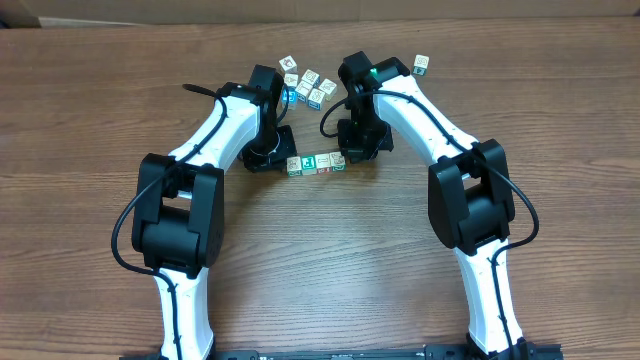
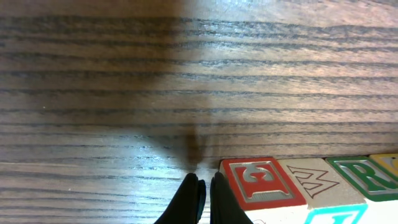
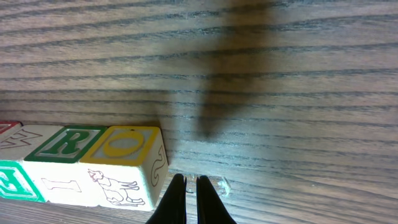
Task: Form a horizontal line
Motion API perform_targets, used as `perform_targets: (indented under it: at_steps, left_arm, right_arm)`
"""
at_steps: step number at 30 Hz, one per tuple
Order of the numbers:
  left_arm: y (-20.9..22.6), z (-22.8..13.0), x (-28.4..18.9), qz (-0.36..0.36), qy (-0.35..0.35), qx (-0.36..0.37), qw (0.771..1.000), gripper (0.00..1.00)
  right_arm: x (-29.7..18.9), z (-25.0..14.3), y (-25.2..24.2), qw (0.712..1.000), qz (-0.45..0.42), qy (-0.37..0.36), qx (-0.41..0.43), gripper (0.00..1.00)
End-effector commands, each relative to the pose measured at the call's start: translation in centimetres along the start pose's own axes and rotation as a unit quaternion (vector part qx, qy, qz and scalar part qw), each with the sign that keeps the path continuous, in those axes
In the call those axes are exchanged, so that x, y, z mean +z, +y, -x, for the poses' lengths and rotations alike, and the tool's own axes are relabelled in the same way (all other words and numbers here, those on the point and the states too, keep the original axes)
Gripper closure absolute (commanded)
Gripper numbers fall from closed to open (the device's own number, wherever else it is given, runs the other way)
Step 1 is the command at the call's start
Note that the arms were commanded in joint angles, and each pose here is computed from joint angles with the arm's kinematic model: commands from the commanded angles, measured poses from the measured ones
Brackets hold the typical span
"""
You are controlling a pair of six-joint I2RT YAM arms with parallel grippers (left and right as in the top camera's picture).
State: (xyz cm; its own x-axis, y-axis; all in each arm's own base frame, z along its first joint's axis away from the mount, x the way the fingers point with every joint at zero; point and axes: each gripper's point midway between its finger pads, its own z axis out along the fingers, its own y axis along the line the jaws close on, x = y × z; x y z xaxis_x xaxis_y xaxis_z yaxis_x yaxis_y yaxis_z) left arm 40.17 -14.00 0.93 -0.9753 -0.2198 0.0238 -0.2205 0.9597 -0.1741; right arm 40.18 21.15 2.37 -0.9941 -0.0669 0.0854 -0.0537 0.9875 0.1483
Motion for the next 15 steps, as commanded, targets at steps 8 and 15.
perform_targets:
  at_steps: [8,15]
  left_arm:
    - [-0.19,-0.49,0.75,-0.002,0.01,0.005,1.0,0.96]
    - [-0.52,-0.57,0.81,-0.002,0.009,0.009,1.0,0.96]
  right_arm:
    - [-0.75,0.14,0.48,1.0,0.006,-0.012,-0.001,0.96]
    - [-0.75,0.0,0.42,1.0,0.005,-0.009,0.0,0.96]
